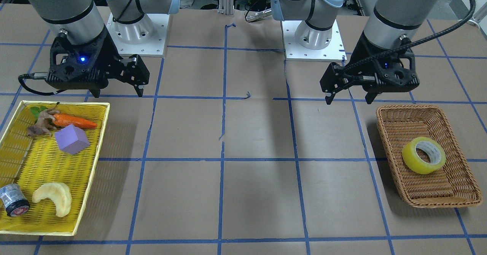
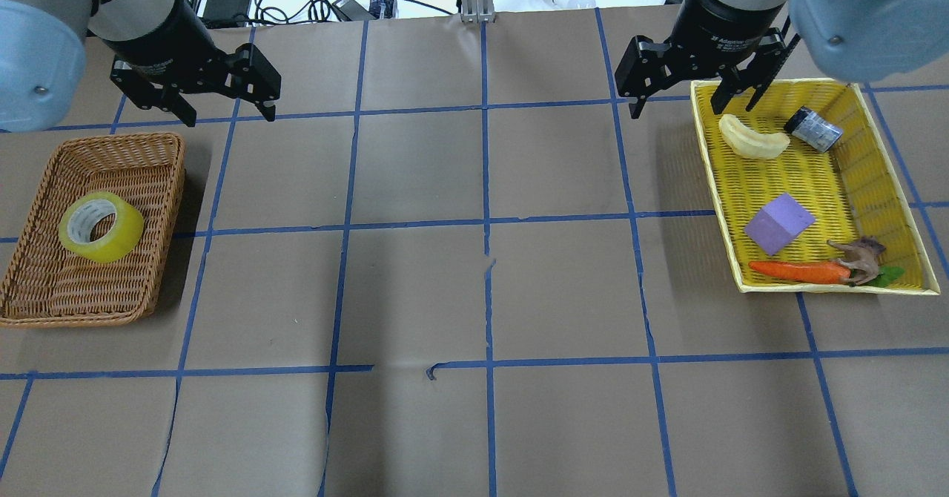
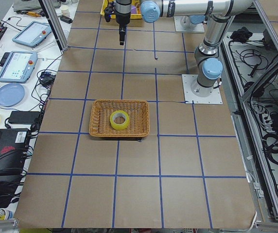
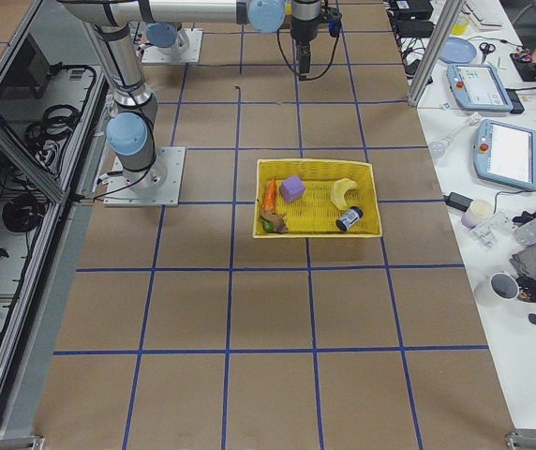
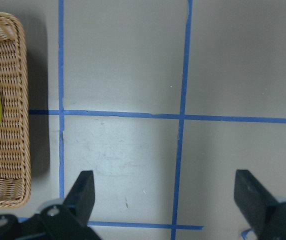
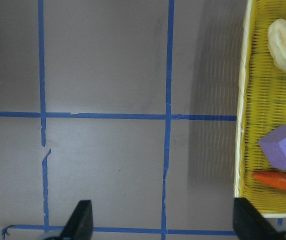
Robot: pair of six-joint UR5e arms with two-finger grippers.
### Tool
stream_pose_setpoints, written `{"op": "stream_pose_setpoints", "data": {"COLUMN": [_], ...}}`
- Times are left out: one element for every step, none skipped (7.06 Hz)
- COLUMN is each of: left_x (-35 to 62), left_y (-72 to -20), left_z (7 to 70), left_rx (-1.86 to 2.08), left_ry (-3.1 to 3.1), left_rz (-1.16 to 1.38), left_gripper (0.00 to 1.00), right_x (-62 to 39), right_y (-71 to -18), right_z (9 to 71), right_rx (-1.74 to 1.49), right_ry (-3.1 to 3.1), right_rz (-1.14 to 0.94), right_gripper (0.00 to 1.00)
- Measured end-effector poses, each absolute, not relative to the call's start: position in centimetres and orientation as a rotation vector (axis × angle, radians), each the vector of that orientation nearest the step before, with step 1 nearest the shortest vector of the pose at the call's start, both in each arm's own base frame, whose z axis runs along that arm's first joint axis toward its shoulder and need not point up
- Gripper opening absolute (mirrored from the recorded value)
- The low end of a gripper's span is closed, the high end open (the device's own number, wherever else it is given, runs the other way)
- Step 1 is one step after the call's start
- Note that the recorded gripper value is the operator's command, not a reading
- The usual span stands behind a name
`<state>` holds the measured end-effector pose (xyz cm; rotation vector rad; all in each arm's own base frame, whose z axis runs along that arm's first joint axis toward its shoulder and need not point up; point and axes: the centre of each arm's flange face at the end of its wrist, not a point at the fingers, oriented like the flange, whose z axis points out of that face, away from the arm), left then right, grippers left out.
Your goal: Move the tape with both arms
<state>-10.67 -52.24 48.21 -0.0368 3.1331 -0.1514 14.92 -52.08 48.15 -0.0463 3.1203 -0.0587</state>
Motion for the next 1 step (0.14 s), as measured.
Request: {"op": "stream_pose_setpoints", "data": {"left_x": [-11.73], "left_y": [-51.86], "left_z": [48.12], "left_rx": [-0.008], "left_ry": [3.136], "left_rz": [-0.135], "left_gripper": [1.00], "right_x": [14.92], "right_y": [-52.07], "right_z": [48.17], "right_rx": [-0.046], "right_ry": [3.120], "right_rz": [-0.059], "right_gripper": [1.00]}}
